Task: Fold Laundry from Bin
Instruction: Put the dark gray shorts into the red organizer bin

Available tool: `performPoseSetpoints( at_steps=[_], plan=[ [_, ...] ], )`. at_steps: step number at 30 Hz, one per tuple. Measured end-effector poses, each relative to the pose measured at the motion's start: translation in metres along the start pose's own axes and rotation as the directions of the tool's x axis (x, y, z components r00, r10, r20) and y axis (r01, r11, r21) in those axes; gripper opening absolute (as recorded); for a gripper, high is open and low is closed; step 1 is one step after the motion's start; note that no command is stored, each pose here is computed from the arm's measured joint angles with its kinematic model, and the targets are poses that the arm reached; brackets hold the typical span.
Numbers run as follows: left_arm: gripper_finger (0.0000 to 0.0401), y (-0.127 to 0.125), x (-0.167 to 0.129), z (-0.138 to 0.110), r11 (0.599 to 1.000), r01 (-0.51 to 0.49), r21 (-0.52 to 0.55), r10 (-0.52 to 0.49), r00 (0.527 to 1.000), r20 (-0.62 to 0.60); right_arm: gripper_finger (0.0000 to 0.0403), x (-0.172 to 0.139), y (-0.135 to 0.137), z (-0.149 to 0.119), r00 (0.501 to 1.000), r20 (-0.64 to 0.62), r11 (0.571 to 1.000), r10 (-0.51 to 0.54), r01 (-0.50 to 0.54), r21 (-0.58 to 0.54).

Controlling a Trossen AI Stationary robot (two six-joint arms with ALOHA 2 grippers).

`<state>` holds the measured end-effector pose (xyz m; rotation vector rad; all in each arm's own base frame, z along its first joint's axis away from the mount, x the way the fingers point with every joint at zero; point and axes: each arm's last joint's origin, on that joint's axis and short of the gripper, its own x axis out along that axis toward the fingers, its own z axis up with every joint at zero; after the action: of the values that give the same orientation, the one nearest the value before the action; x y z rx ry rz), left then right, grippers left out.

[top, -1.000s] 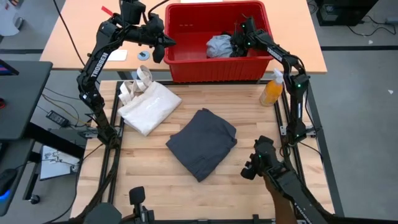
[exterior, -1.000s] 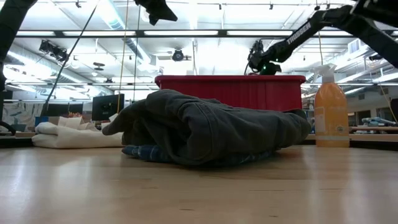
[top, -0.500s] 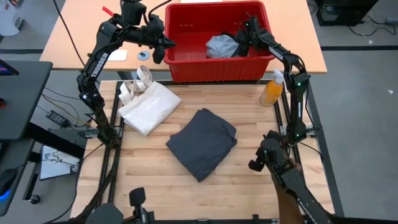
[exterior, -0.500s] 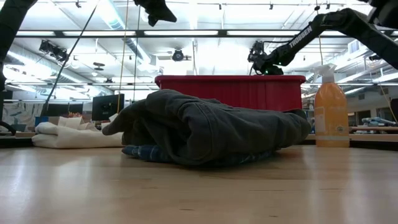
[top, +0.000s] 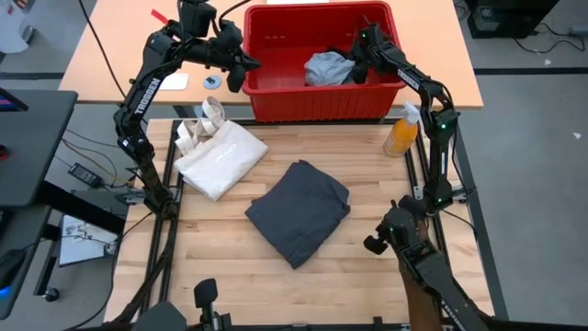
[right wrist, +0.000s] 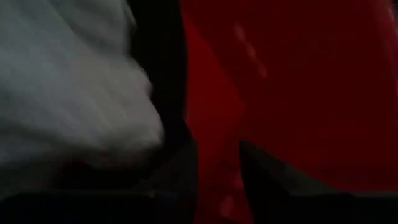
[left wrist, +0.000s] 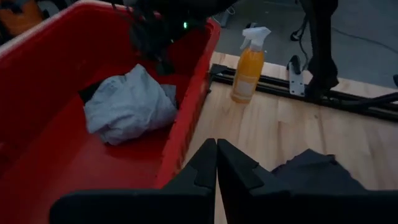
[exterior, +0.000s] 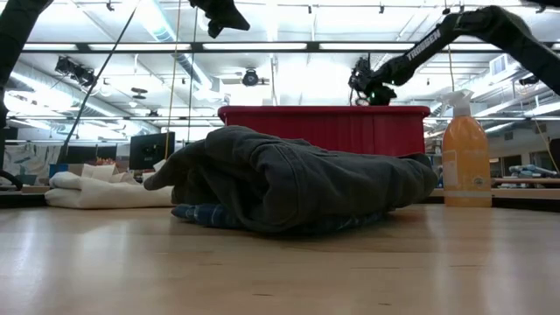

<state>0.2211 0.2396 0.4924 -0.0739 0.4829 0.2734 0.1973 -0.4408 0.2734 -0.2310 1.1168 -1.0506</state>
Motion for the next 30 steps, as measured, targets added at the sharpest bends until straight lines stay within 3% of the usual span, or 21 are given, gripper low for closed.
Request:
performPoseSetpoints(
  at_steps=[2, 6, 8, 10, 14, 17, 20, 25, 30],
  plan=[
    [0.0016, -0.004, 0.003, -0.001, 1.0, 0.017, -0.017, -0.018, 1.0, -0.017, 0.0124, -0.015, -0.003, 0.009, 0.995, 0.092, 0.999, 0.042, -0.044, 0.022],
    [0.0016, -0.014, 0.021, -0.006, 0.996, 0.078, -0.044, -0.082, 0.992, -0.091, 0.0122, -0.056, -0.011, 0.033, 0.967, 0.254, 0.995, 0.001, -0.025, 0.093],
    [0.0016, -0.017, 0.034, -0.012, 0.995, 0.086, -0.051, -0.093, 0.983, -0.16, 0.0122, -0.086, -0.012, 0.046, 0.937, 0.35, 0.982, 0.001, -0.066, 0.174],
    [0.0016, -0.023, 0.049, -0.018, 0.993, 0.115, -0.005, -0.113, 0.966, -0.233, 0.0122, -0.117, -0.01, 0.056, 0.902, 0.43, 0.949, 0.033, -0.163, 0.269],
    [0.0013, -0.034, 0.066, -0.02, 0.976, 0.189, 0.106, -0.154, 0.95, -0.271, 0.0122, -0.168, -0.003, 0.068, 0.807, 0.573, 0.832, 0.143, -0.411, 0.372],
    [0.0006, -0.034, 0.066, -0.017, 0.965, 0.198, 0.172, -0.154, 0.959, -0.24, 0.0122, -0.206, 0.001, 0.067, 0.746, 0.62, 0.785, 0.244, -0.527, 0.326],
    [0.0004, -0.024, 0.063, -0.015, 0.967, 0.191, 0.17, -0.157, 0.968, -0.195, 0.0122, -0.241, 0.004, 0.058, 0.693, 0.625, 0.747, 0.359, -0.615, 0.252],
    [0.0003, -0.02, 0.065, -0.009, 0.961, 0.242, 0.133, -0.23, 0.968, -0.1, 0.0119, -0.295, 0.007, 0.041, 0.718, 0.599, 0.718, 0.354, -0.619, 0.318],
    [0.0003, -0.044, 0.08, 0.008, 0.95, 0.282, 0.136, -0.285, 0.959, 0.003, 0.0118, -0.346, 0.011, 0.028, 0.715, 0.628, 0.701, 0.308, -0.617, 0.359]
  ],
)
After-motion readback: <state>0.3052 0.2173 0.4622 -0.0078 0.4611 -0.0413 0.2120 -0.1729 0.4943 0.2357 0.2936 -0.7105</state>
